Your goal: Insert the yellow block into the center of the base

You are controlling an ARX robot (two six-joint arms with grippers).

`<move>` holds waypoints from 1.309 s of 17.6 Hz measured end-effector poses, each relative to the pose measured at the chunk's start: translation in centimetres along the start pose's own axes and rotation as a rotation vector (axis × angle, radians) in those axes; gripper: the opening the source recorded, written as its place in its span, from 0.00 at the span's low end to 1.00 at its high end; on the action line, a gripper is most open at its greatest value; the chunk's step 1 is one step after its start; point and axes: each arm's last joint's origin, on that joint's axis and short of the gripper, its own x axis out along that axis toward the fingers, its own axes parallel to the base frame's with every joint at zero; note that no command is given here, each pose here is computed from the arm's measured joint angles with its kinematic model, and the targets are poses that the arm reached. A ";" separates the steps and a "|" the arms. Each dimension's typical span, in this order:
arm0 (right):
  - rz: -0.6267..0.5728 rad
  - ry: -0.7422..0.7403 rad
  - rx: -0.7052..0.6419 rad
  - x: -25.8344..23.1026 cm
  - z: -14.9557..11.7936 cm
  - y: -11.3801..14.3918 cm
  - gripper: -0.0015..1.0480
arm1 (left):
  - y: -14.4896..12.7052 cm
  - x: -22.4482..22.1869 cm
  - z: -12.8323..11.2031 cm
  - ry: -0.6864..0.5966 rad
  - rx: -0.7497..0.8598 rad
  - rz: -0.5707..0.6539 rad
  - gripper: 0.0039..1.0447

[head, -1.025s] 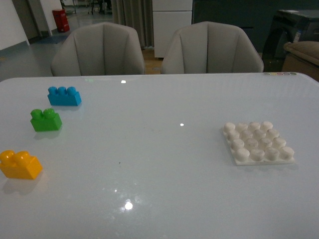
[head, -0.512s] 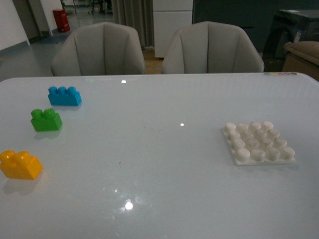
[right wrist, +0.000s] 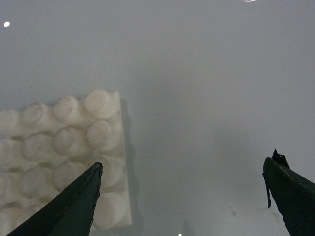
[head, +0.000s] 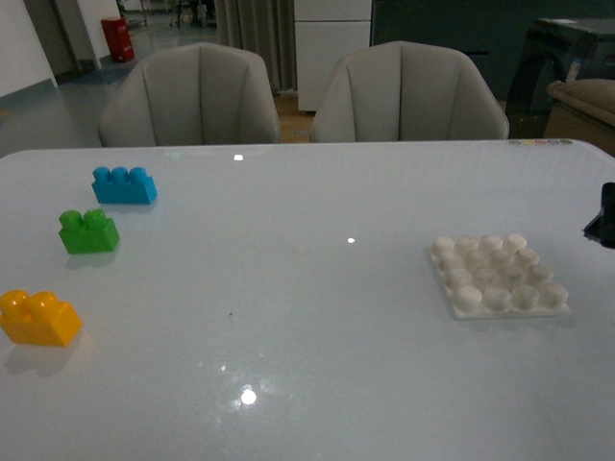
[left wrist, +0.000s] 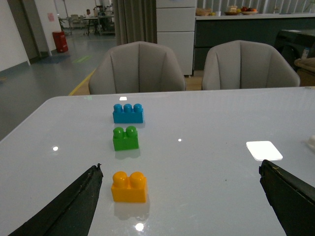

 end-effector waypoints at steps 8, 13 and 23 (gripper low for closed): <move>0.111 0.075 -0.042 4.3 -1.4 3.7 0.94 | 0.0 0.0 0.0 0.000 0.000 0.000 0.94; 0.115 0.104 -0.056 5.0 -2.4 4.7 0.94 | 0.0 0.0 0.0 0.000 0.000 0.000 0.94; 0.108 0.121 -0.019 6.6 -2.1 4.6 0.94 | 0.0 0.0 0.0 0.000 0.000 0.000 0.94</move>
